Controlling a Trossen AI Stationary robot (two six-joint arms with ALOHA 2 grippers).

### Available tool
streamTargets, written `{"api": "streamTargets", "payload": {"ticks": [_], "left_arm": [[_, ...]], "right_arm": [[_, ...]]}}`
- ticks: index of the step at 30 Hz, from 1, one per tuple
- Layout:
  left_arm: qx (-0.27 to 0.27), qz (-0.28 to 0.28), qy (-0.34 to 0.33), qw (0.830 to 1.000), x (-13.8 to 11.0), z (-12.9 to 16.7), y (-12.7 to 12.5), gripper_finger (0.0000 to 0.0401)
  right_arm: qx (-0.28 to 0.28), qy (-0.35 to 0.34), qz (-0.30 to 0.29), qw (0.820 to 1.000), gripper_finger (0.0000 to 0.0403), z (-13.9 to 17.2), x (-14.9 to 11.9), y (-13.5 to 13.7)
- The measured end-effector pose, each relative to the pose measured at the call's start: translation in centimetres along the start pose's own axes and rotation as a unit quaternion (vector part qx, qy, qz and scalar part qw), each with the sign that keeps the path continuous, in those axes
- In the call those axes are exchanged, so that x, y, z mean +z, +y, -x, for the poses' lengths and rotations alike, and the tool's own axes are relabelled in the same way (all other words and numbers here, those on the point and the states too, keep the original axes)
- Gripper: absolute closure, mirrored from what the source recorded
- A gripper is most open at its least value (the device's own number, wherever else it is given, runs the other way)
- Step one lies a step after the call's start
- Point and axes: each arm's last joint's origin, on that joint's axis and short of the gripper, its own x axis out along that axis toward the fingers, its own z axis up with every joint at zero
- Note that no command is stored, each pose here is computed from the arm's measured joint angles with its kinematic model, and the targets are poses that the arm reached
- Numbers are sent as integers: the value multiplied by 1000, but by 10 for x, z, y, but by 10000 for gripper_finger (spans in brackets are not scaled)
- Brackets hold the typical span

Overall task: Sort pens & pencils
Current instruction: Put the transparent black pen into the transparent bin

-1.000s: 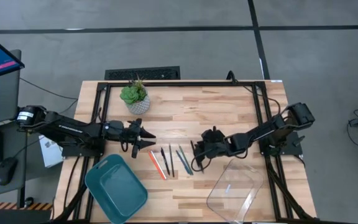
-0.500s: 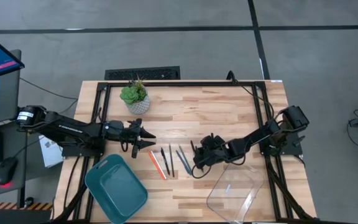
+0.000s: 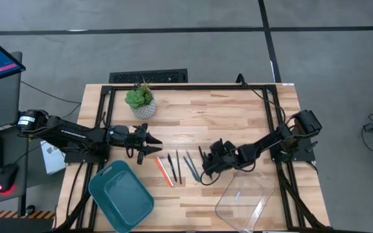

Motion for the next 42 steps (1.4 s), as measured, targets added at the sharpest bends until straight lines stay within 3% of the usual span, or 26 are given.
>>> {"api": "streamTargets", "payload": {"ticks": [9, 22, 42], "left_arm": [[0, 1, 0, 1000, 0, 0, 0, 252], [0, 2, -1, 1000, 0, 0, 0, 252], [0, 2, 0, 1000, 0, 0, 0, 252]], "right_arm": [[16, 30, -2, 999, 284, 0, -3, 1], [22, 20, -11, 1000, 284, -3, 3, 1], [-36, 20, 3, 999, 284, -4, 3, -10]]}}
